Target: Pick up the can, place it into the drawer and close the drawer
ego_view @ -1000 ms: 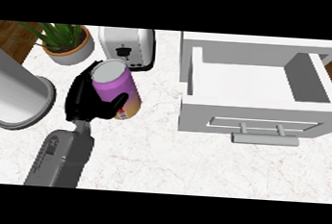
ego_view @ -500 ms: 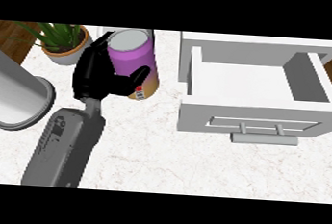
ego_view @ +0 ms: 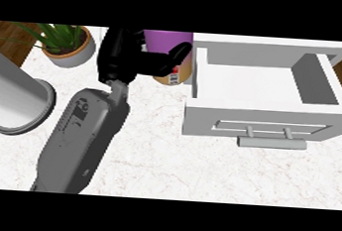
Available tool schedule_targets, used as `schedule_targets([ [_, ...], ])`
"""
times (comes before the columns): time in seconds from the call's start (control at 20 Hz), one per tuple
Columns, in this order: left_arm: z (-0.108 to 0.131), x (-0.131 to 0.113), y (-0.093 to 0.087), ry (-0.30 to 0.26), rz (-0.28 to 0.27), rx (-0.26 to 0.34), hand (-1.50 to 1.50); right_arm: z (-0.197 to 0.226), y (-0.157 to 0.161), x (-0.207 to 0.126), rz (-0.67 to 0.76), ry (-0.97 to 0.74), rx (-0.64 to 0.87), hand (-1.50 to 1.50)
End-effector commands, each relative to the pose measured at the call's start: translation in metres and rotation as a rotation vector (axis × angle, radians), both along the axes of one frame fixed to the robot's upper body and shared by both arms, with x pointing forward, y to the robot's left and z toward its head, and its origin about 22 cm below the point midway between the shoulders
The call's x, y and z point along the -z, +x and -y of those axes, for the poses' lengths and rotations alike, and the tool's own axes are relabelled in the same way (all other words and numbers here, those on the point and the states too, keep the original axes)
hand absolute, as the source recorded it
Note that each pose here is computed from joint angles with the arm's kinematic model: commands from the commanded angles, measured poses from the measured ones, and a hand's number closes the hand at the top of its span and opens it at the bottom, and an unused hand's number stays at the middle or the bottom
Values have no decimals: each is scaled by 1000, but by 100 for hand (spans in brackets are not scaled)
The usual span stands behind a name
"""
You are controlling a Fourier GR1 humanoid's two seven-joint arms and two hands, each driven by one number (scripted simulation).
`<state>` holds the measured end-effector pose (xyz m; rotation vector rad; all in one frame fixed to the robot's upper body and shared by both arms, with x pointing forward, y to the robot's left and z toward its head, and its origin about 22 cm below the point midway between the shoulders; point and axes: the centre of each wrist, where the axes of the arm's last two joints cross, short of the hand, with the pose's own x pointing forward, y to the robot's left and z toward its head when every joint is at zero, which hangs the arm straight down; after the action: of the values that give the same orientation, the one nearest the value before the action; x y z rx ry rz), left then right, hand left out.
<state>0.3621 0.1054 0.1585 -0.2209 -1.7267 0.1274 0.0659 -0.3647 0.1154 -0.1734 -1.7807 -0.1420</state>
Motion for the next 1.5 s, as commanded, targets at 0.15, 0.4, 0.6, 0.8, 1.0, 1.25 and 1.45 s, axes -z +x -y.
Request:
schedule_targets([
  [0.15, 25, -18, 14, 22, 10, 12, 150, 4, 2, 4, 0, 8, -12, -150],
  [0.4, 64, -57, 33, 20, 25, 14, 150, -4, 4, 0, 14, 22, -22, -150],
  [0.6, 63, -44, 46, 34, -9, -2, 150, -1, 0, 1, 18, 5, -14, -150],
  [0.8, 89, -65, 45, 57, 3, -1, 150, -3, -3, -8, -2, -7, -27, -150],
  [1.0, 102, -60, 47, 59, -28, 1, 150, -5, 9, -13, 18, -6, -25, -150],
  [1.25, 106, -64, 58, 59, -23, 3, 150, -1, 3, -14, 12, -2, -51, -150],
  [1.45, 115, -42, 51, 98, -28, -6, 150, -1, 12, -12, 28, 8, -33, -150],
])
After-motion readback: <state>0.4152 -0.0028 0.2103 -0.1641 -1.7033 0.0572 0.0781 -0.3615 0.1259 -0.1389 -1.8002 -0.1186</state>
